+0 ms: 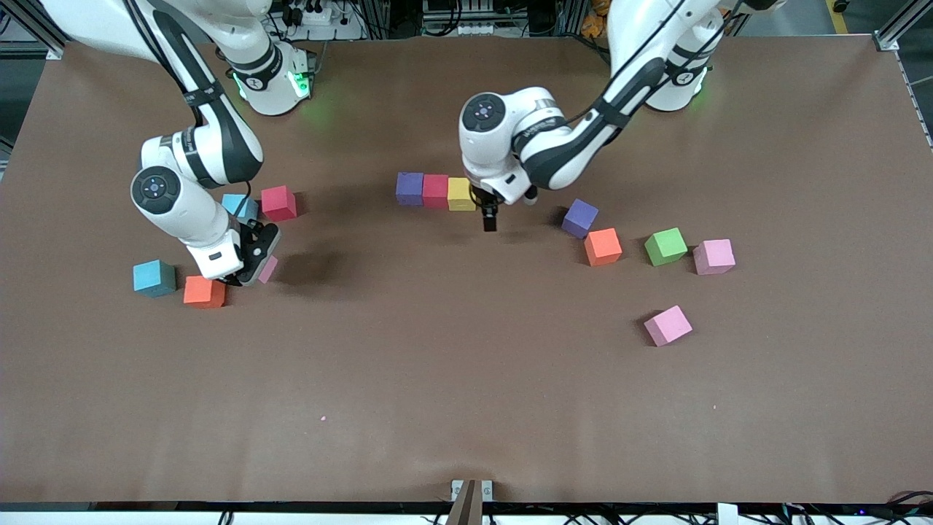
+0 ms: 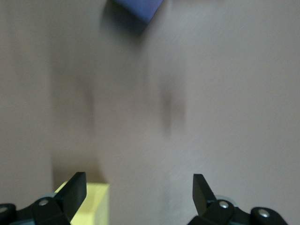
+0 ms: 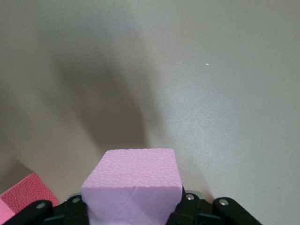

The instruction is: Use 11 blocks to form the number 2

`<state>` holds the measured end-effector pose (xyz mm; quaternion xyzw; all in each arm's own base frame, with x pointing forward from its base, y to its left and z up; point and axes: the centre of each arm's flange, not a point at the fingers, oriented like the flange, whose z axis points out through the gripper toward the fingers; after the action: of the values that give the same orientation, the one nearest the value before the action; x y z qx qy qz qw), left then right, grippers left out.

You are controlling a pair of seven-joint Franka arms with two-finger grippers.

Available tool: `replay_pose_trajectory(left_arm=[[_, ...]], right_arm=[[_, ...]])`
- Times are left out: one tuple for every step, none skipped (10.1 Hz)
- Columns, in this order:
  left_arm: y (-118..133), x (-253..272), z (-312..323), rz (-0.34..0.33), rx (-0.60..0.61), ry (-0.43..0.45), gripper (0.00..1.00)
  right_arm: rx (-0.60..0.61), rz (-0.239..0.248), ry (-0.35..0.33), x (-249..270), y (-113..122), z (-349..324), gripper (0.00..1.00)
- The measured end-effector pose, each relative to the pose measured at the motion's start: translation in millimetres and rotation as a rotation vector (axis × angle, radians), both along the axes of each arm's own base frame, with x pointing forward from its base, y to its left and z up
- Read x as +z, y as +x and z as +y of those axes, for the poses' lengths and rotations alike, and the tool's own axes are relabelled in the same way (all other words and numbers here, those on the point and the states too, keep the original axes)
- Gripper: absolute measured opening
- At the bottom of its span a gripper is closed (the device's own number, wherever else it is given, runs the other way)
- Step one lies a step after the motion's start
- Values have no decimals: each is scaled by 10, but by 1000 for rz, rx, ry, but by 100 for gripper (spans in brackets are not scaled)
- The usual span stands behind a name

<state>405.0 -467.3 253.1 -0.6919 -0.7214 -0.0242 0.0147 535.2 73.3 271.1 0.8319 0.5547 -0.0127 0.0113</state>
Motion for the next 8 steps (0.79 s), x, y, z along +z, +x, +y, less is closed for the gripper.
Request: replay_pose_trajectory(left_arm=[[199,75,249,-15,28,10,100],[421,138,537,-28,61,20,100],[656,169,855,-38,96,31,100],[888,167,1190,-41,126,41,100],[1102,159,1523,-37,136,47,100],[1295,164,1852,-34,131,50,100],[1456,191,2129,-35,115,49,100],[1612,247,2385,-41,95,45,100]], right_arm=[[0,7,-2,7,3,0,57],[0,12,-4,9,2,0,57],[0,13,-4,10,2,3,57],[-1,12,-3,18,8,9,57],[-12,7,6,42,28,18,57],[-30,3,25,75,52,48,57],[-55,1,46,107,67,127,57],[-89,-6,59,150,79,267,57]])
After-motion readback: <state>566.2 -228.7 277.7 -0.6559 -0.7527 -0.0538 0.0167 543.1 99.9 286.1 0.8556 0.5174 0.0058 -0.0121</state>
